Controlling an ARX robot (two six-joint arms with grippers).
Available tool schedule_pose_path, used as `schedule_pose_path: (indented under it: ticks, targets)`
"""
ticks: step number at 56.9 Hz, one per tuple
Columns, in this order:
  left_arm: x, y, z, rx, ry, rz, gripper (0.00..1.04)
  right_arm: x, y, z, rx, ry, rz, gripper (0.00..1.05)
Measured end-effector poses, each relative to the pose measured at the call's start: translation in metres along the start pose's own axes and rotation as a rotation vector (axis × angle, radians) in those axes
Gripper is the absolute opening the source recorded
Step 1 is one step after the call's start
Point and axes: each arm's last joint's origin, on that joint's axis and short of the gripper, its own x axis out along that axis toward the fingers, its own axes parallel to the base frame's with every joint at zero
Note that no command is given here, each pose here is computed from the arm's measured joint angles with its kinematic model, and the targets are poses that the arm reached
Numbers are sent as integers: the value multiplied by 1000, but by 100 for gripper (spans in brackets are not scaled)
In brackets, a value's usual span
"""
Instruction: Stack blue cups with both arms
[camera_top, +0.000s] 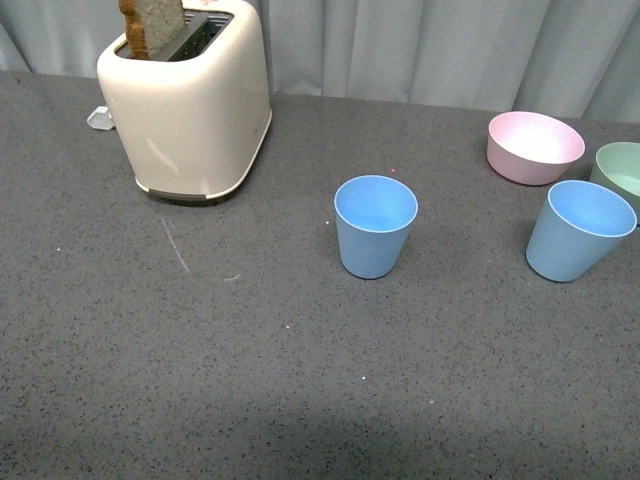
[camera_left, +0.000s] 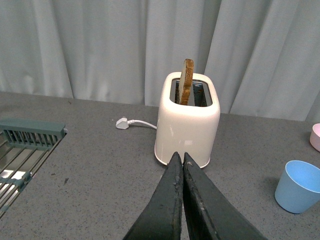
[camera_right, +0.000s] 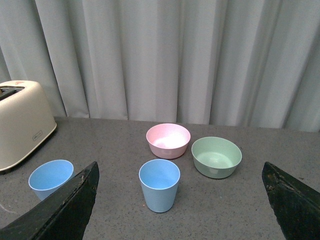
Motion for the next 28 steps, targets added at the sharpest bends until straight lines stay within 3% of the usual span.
schedule_pose_path:
  ticks: [28]
  targets:
    - [-17,0,-3,0,10,0,4,0,0,0,0,0,0,95]
